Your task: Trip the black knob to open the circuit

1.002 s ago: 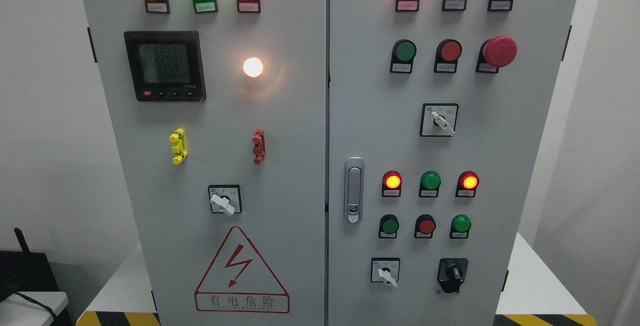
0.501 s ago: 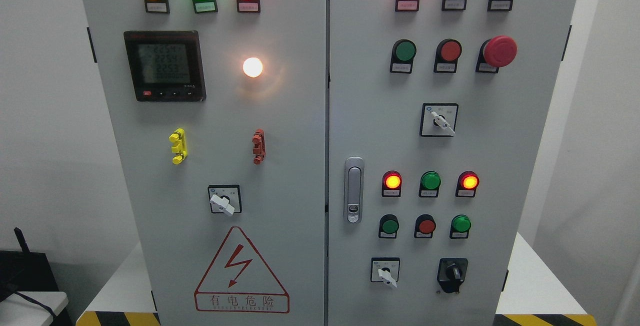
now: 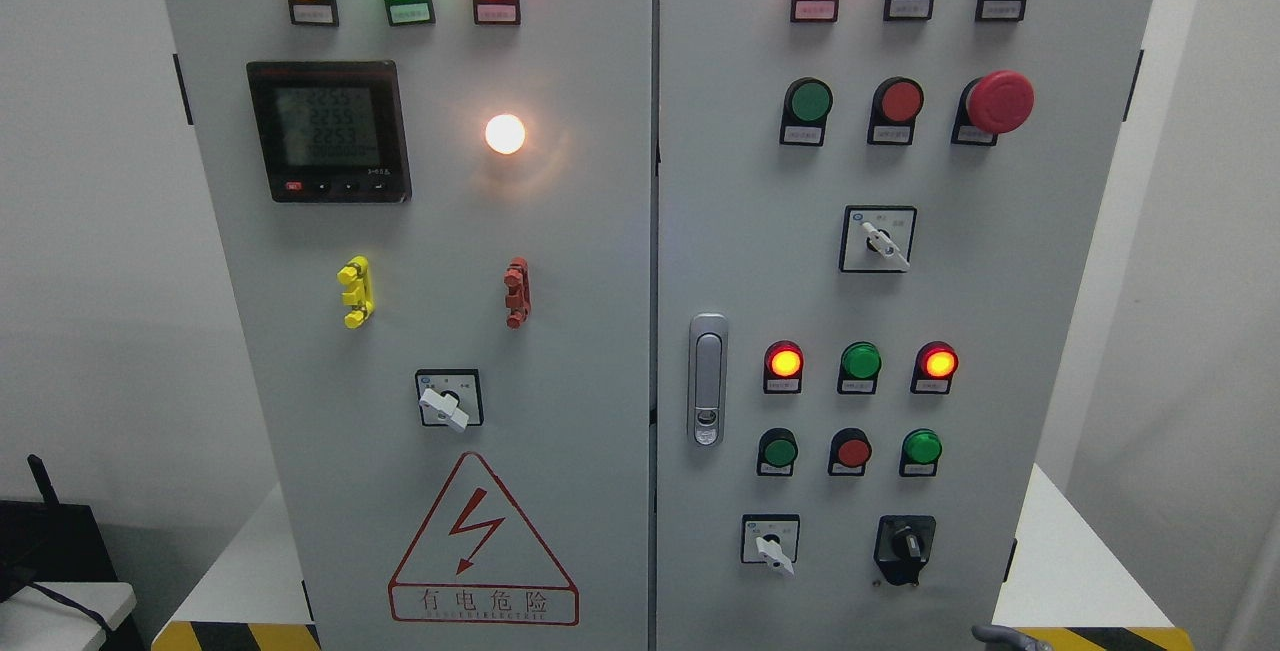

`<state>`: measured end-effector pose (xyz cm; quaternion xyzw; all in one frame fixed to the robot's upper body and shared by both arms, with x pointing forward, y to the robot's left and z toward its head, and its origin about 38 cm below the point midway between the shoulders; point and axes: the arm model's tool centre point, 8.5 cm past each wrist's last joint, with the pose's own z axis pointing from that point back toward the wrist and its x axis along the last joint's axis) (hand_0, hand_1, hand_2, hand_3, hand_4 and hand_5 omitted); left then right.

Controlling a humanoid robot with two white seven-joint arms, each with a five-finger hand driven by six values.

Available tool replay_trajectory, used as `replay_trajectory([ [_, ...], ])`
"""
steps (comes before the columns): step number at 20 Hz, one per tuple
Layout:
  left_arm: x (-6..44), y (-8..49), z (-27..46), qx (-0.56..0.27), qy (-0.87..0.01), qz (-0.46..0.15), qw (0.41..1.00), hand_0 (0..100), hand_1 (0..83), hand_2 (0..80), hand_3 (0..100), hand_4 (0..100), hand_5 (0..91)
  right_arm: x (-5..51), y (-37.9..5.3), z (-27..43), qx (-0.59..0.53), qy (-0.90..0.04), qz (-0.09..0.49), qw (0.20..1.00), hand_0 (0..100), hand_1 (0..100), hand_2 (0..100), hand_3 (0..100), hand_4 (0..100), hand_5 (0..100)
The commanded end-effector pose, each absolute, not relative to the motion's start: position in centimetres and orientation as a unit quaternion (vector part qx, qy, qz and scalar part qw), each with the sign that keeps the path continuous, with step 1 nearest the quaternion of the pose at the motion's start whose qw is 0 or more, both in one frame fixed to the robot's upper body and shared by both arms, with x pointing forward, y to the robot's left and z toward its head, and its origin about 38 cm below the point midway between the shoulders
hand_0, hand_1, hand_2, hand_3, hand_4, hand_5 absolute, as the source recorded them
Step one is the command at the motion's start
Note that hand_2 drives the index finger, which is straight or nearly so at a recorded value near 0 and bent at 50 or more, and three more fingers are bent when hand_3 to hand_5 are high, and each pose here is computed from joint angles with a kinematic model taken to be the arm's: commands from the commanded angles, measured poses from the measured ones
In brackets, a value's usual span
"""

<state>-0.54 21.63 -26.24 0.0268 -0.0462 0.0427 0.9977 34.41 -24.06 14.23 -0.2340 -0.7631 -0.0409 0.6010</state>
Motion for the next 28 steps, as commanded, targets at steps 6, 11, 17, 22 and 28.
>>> replay_trajectory([
  [6, 0.0, 21.6, -26.2, 0.024, -0.051, 0.026, 0.998, 12, 38.9, 0.0, 0, 0, 0.0, 36.8, -21.4, 11.8, -0.234, -0.742, -0.038, 0.627, 26, 78, 43, 78, 84, 94],
  [11, 0.0, 21.6, -26.2, 0.025, -0.051, 0.026, 0.998, 12, 38.9, 0.0, 0, 0, 0.0, 37.2, -21.6, 11.9, -0.239, -0.741, -0.044, 0.626, 26, 78, 43, 79, 85, 95],
  [17, 0.0, 21.6, -26.2, 0.024, -0.051, 0.026, 0.998, 12, 38.9, 0.0, 0, 0, 0.0, 38.4, -21.7, 12.8, -0.243, -0.747, -0.053, 0.617, 26, 78, 42, 79, 85, 95],
  [22, 0.0, 21.5, -26.2, 0.024, -0.051, 0.026, 0.998, 12, 38.9, 0.0, 0, 0, 0.0, 38.9, -21.9, 12.6, -0.247, -0.743, -0.058, 0.619, 26, 78, 42, 79, 85, 95],
  [28, 0.0, 21.6, -26.2, 0.024, -0.051, 0.026, 0.998, 12, 38.9, 0.0, 0, 0, 0.0, 39.3, -22.4, 12.2, -0.254, -0.738, -0.067, 0.622, 27, 78, 42, 79, 85, 95],
])
